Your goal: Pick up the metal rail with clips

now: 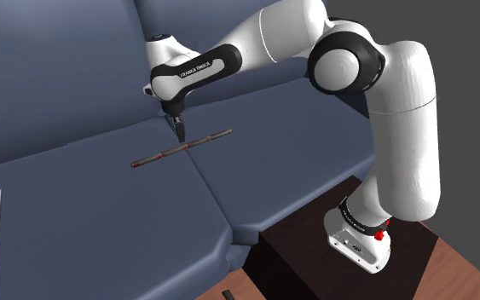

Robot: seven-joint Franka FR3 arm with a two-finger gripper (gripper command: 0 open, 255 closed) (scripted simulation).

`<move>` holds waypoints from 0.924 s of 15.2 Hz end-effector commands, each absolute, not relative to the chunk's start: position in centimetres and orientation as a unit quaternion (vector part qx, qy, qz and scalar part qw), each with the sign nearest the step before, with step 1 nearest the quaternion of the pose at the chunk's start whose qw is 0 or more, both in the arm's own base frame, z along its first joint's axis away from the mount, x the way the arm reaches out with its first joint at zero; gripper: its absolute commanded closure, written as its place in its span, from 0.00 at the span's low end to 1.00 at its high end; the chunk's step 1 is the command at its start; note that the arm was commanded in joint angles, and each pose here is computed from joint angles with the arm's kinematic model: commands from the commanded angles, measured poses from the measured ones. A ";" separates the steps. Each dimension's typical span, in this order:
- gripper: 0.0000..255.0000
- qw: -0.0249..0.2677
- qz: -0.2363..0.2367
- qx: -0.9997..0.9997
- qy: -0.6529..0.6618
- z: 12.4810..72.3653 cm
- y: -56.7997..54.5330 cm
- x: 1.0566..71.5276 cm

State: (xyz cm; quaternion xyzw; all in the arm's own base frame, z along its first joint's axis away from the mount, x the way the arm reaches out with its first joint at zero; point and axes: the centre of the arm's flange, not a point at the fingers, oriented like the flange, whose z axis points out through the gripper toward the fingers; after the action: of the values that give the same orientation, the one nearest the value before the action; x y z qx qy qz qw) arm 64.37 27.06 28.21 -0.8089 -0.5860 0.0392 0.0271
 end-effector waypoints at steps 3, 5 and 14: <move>0.00 0.029 0.039 -0.772 -0.633 25.4 31.7 65.4; 0.00 0.030 0.039 -0.762 -0.646 24.6 33.0 65.7; 0.00 0.030 0.039 -0.762 -0.646 20.6 33.0 65.7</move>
State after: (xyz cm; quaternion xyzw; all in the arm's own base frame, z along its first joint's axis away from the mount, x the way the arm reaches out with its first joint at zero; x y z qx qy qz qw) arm 65.66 33.01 20.74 -0.7615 -0.6462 0.0395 0.0296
